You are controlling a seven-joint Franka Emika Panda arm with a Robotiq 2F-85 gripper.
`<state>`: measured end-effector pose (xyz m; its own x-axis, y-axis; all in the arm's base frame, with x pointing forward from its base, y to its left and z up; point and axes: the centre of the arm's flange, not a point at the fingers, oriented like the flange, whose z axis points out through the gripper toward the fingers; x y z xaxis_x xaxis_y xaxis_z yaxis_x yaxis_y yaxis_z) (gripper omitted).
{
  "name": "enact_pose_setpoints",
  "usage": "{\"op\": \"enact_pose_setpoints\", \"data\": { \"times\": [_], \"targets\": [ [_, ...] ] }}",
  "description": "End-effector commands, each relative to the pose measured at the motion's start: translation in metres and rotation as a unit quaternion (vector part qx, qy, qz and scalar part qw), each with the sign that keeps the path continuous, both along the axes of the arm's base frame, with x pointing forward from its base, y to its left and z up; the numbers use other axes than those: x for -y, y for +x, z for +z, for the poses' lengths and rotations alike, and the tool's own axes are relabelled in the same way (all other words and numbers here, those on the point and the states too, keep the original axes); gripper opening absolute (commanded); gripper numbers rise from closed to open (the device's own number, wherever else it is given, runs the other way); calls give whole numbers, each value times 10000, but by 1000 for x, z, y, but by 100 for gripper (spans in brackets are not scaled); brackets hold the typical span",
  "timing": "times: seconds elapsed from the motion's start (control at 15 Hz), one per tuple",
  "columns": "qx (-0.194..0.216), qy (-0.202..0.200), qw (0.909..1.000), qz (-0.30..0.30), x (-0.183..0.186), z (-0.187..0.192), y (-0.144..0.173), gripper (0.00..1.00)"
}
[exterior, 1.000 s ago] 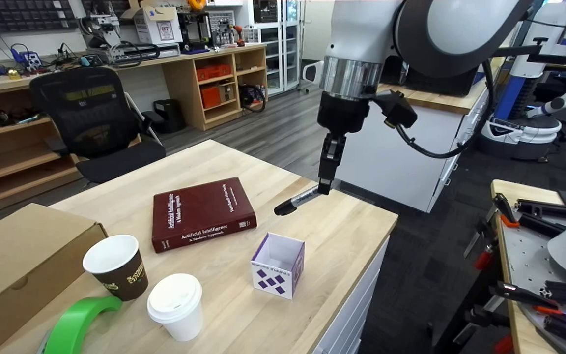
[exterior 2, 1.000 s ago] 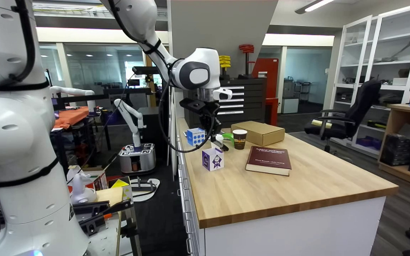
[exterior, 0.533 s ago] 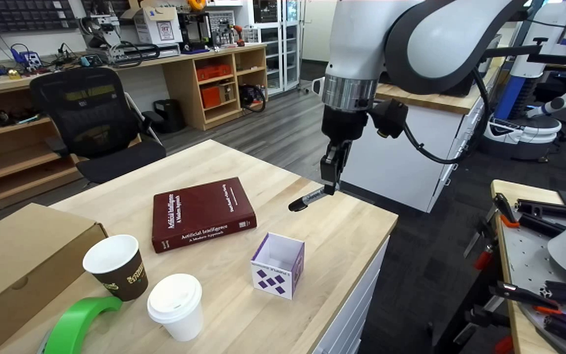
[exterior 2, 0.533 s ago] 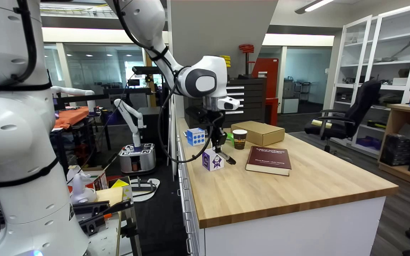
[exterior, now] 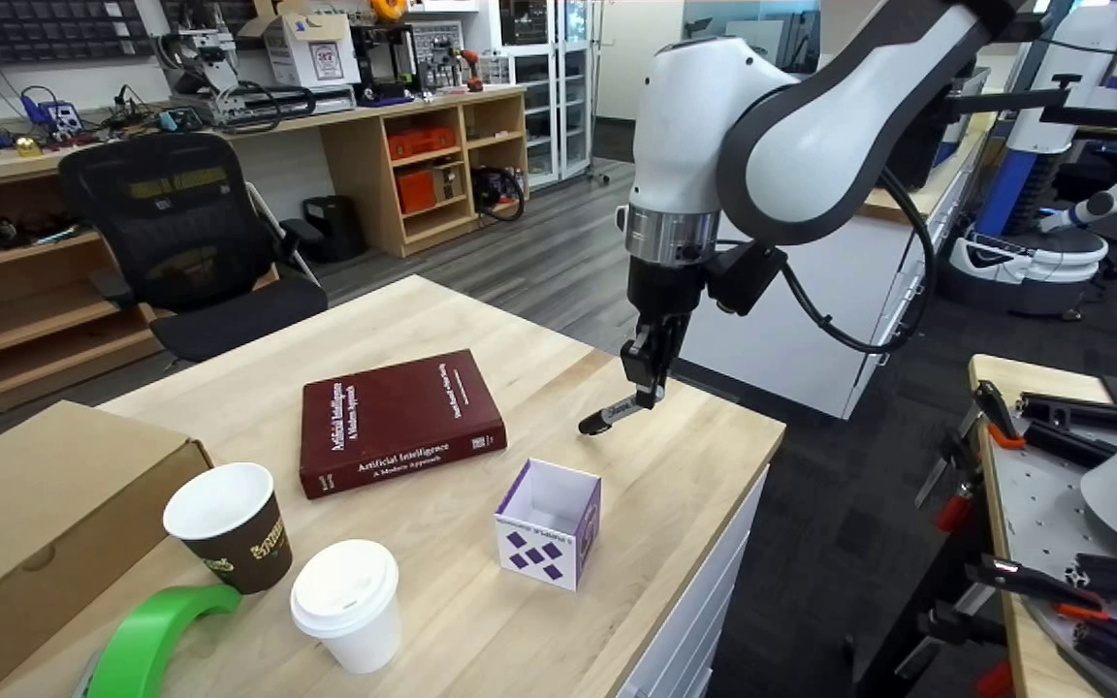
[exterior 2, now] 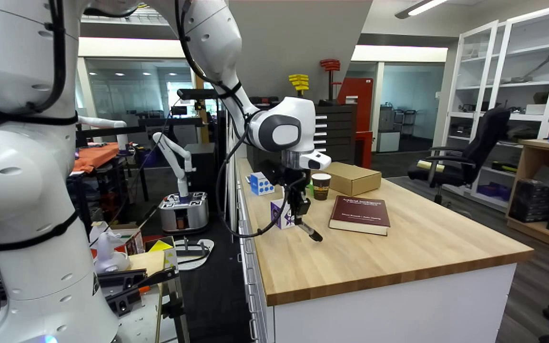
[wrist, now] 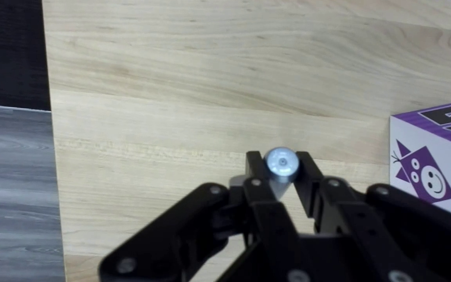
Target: Put the marker in the box on the table
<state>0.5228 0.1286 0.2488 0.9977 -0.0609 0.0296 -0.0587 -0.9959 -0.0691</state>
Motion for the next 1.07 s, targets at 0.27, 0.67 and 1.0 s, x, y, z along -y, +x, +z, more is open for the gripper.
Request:
{"op": "enact_pose_setpoints", "data": {
  "times": [0.27,0.67,1.0],
  "targets": [
    [-325,-64,9994,-26,-12,-27,-5,6],
    [-906,-172,9955,216,-21,-37,-17,7],
    [-1239,-118,9917,309,-25,-49,-20,49]
  ]
}}
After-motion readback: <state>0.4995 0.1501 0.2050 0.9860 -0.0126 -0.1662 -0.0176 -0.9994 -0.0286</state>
